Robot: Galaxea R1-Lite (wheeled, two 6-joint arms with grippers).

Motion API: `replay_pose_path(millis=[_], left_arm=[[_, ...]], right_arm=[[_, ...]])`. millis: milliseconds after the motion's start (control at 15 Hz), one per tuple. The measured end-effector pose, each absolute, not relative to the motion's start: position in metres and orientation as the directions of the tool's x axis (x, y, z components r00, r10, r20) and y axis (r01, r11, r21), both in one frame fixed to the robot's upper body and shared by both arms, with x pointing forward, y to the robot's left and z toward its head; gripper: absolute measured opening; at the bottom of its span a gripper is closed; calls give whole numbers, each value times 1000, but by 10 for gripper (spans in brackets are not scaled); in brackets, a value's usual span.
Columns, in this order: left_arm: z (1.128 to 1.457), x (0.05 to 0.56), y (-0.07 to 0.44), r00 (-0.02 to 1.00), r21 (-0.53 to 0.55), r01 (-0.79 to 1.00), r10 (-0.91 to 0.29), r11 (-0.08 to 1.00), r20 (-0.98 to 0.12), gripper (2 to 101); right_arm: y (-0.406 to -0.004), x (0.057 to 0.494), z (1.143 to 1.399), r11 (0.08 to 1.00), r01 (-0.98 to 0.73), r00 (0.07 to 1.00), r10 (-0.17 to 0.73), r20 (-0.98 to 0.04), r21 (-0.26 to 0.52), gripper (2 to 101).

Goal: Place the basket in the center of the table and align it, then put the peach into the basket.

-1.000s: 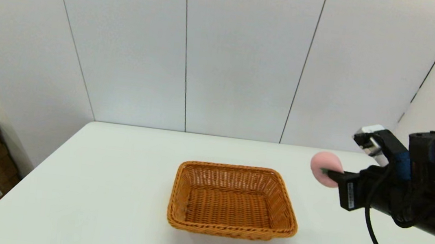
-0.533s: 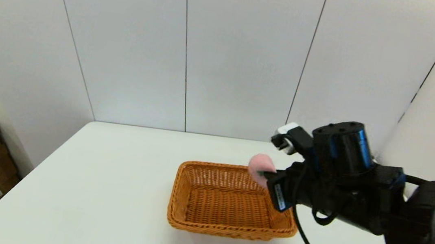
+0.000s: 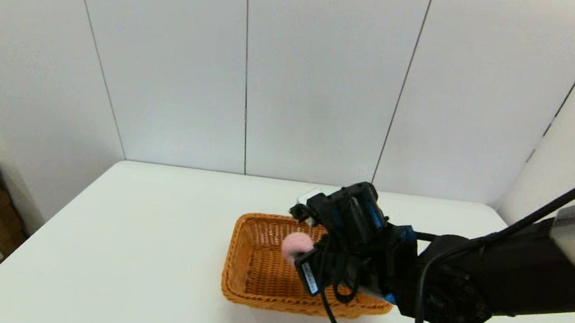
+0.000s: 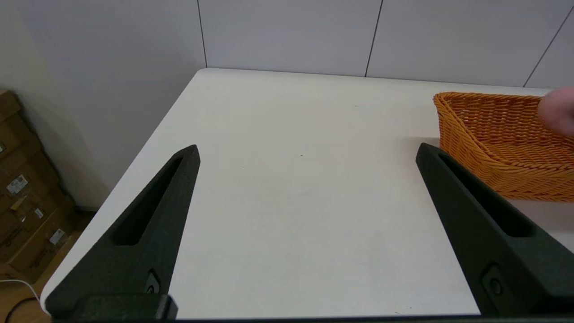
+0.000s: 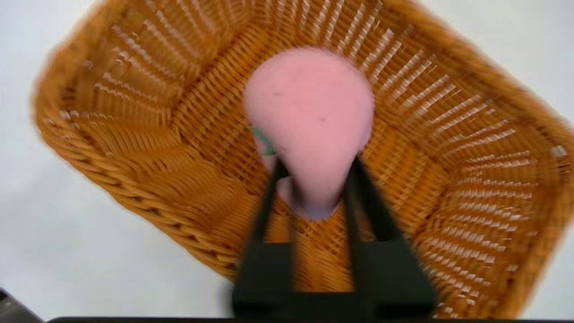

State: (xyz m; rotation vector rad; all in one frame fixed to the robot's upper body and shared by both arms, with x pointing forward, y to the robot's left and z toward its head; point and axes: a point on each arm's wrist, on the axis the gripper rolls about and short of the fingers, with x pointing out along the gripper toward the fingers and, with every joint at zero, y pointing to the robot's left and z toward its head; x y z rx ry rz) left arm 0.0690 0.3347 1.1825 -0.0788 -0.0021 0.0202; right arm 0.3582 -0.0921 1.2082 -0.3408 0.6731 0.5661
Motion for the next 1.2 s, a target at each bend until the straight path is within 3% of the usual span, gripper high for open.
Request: replay_pose_path(millis=[200, 467, 667, 933, 1200], left_arm=[[1182, 69, 335, 1000, -77, -20, 20, 997, 1, 978], [1182, 69, 335, 1000, -77, -20, 20, 997, 1, 978], [1182, 69, 335, 1000, -77, -19, 19, 997, 1, 978], [1182, 69, 335, 1000, -77, -20, 20, 997, 1, 978], [1182, 69, 335, 1000, -80, -19, 20, 997, 1, 978]], right_arm=[[-89, 361, 1207, 823, -563, 642, 378, -667, -75, 467], [-112, 361, 1240, 857, -512, 699, 375, -609, -60, 671], [-157, 360, 1287, 916, -399, 804, 325, -499, -47, 771], [-222, 323, 1350, 977, -195, 937, 159, -312, -85, 851], [-270, 246, 1358, 975, -175, 963, 141, -229, -138, 903]])
